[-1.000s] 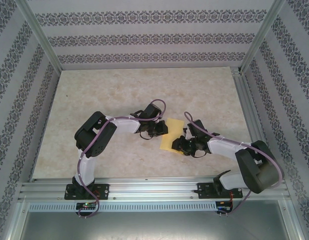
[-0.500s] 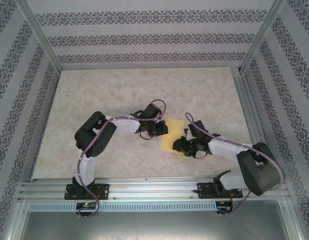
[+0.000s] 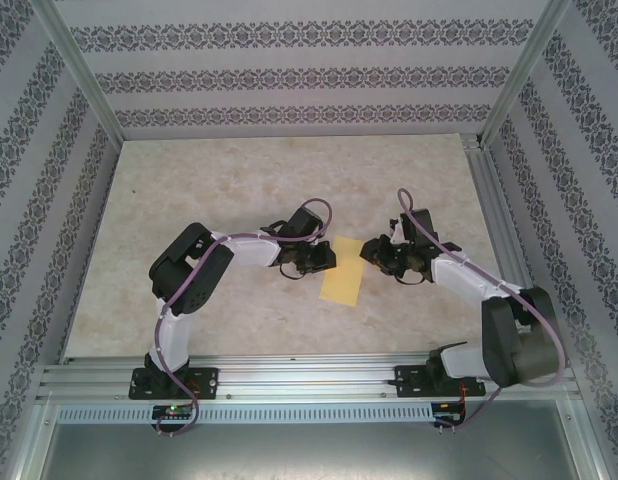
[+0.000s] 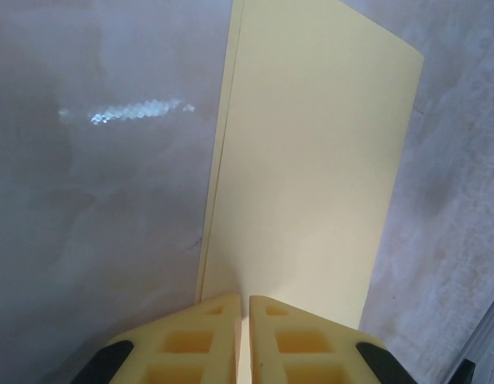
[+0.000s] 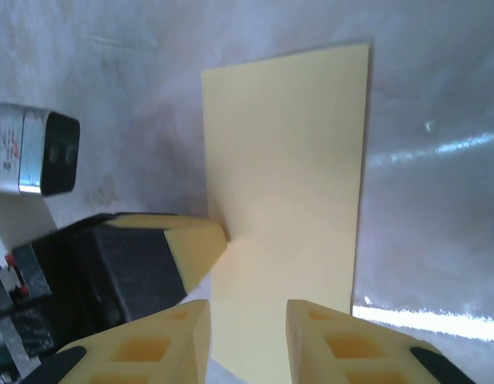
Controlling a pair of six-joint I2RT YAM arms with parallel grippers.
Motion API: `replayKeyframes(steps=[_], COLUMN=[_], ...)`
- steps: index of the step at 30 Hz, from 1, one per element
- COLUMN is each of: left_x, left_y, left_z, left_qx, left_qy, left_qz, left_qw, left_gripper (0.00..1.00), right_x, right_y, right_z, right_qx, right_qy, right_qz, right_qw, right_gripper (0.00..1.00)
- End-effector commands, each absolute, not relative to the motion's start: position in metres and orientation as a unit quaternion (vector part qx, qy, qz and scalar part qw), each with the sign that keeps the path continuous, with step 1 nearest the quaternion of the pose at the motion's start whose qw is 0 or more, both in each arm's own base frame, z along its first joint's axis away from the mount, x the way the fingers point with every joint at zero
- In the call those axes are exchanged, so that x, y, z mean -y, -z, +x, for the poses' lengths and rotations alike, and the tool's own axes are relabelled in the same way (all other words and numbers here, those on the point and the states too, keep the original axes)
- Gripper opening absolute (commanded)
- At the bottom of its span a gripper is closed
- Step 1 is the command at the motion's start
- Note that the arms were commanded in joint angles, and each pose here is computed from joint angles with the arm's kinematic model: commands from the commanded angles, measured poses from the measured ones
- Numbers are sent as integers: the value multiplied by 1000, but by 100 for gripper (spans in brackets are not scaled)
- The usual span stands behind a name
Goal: Fold a paper plane with a square sheet of paper (pick it up from the middle)
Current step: Fold the square sheet of paper in half at the center of the table.
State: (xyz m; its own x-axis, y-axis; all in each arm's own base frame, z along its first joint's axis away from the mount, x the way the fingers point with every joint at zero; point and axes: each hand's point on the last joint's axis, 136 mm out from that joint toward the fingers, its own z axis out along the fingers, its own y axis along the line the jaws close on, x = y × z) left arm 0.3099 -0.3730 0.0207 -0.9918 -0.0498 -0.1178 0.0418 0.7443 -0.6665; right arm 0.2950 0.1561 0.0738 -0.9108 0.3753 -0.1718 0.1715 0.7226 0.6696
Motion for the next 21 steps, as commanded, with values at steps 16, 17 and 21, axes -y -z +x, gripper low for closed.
replayKeyframes(steps=[16,17,21], left_x=[367,366,366], left_y=[3,3,3], left_z=[289,288,288], left_qx=[-947,-948,-948], left_qy=[319,318,317], left_qz=[7,7,6], left_qw=[31,30,30], left_gripper=[15,15,15], right_x=[-160,-161,-163], right_y=[-25,-37,-68], right_z=[324,329,353], right_qx=[-926,-923,-919], right_qy=[-337,-343,-350], right_qz=[135,128,114], right_qw=[104,116,145], right_gripper=[31,32,33])
